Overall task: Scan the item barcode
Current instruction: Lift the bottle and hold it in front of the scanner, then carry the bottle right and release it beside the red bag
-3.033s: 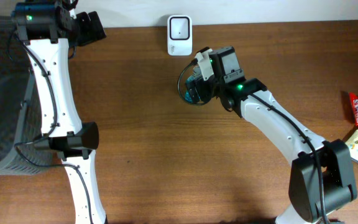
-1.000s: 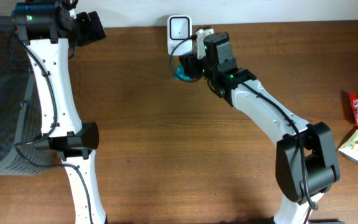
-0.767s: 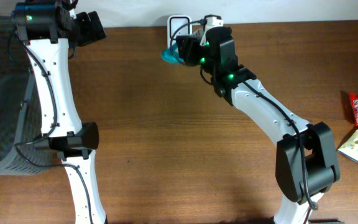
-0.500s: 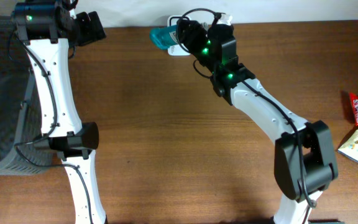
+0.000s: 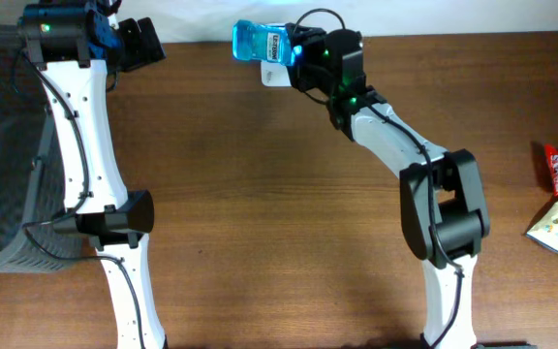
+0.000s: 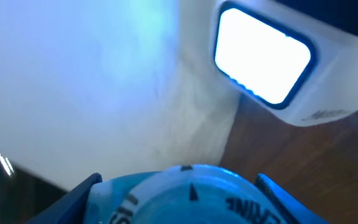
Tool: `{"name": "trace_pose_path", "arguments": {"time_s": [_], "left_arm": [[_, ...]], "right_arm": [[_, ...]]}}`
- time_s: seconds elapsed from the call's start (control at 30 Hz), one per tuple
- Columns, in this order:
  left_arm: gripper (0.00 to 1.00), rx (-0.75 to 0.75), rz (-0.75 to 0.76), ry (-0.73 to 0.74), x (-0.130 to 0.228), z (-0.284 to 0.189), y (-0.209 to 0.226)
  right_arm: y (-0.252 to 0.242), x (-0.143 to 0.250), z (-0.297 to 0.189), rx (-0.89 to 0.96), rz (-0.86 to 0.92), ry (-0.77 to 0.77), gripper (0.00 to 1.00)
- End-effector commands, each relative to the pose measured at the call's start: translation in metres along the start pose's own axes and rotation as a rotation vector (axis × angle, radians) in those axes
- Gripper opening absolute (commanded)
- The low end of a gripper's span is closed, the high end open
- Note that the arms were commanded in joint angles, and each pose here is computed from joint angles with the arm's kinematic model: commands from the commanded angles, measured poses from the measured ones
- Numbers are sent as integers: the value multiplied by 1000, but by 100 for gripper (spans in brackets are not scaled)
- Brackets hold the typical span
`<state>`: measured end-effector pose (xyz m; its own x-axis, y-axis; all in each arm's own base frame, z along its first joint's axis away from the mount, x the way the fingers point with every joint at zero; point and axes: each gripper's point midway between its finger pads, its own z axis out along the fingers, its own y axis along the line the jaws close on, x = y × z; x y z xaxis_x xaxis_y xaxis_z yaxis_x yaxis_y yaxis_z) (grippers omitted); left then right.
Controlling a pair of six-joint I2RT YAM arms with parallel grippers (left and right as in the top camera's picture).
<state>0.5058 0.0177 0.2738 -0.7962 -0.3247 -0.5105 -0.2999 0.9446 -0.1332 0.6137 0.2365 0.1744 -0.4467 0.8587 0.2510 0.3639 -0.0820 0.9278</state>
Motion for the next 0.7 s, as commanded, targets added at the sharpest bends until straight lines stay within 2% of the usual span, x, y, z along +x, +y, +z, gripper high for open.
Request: {"name": "trace_pose_path", "arguments": {"time_s": [0.0, 0.1, 0.23, 0.37, 0.6, 0.67], "left_arm": [[99, -14, -14, -11, -2, -5, 4], [99, -14, -14, -11, -2, -5, 4], [99, -14, -14, -11, -2, -5, 4], [99, -14, -14, -10, -2, -5, 4], [99, -14, -14, -11, -2, -5, 4], [99, -14, -14, -11, -2, -5, 4]], "right_arm": [[31, -12, -5, -59, 133, 20, 56], [27, -25, -7, -40, 149, 3, 56], [-5, -38, -7, 76, 212, -42, 56], [-14, -37, 0, 73, 229, -10, 56], [3, -35, 2, 4, 205, 22, 56], [11, -36, 0, -16, 150, 47, 52]]}}
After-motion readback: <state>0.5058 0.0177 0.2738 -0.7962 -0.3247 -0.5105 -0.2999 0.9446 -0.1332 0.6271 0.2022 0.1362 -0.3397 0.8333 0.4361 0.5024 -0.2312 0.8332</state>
